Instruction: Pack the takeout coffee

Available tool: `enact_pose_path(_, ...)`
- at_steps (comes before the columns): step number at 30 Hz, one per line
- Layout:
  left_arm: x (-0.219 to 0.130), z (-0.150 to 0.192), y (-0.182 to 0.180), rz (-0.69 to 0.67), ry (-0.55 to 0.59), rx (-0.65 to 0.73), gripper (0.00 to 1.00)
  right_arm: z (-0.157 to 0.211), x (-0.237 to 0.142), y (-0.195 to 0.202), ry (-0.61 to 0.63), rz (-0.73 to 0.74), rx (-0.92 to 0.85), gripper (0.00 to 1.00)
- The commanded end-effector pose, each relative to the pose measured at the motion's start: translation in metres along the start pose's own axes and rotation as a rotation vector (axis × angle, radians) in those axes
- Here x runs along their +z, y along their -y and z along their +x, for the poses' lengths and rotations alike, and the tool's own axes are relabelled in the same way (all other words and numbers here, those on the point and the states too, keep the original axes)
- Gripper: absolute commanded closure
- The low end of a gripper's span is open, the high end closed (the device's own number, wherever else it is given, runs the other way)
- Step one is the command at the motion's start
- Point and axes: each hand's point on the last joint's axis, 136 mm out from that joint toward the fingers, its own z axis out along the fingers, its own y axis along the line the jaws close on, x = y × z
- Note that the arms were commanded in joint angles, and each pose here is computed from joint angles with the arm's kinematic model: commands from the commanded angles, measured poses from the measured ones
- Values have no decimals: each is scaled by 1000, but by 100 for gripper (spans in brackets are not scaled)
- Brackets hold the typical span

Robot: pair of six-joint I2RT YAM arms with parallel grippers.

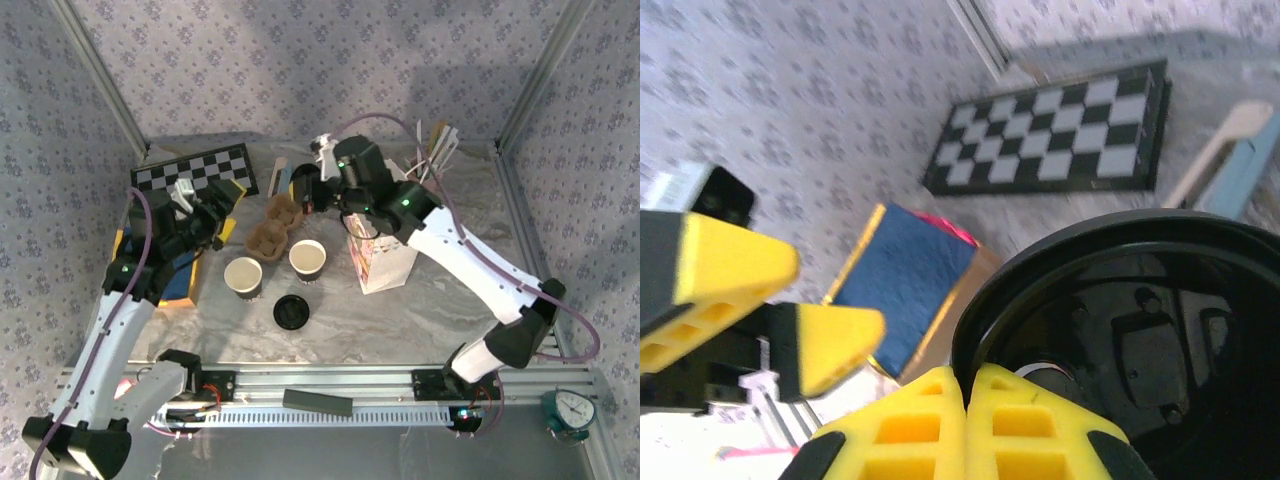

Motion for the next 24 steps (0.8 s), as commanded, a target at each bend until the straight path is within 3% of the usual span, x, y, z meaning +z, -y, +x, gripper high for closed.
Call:
enact_pose_path(1,-3,3,54,222,-67,-48,0,-22,-13,-30,70,-162,-42,99)
enact_pose_path(10,9,6,85,384,-156,-111,0,-38,-19,-54,112,-338,-54,100)
enact_pose_path(17,15,6,102,492,-215,-177,1,-39,-18,-73,77,-457,-83,100)
enact_pose_path(24,18,19,120,534,-298,-183,1,-45,-16,-76,63,-503,-109,100)
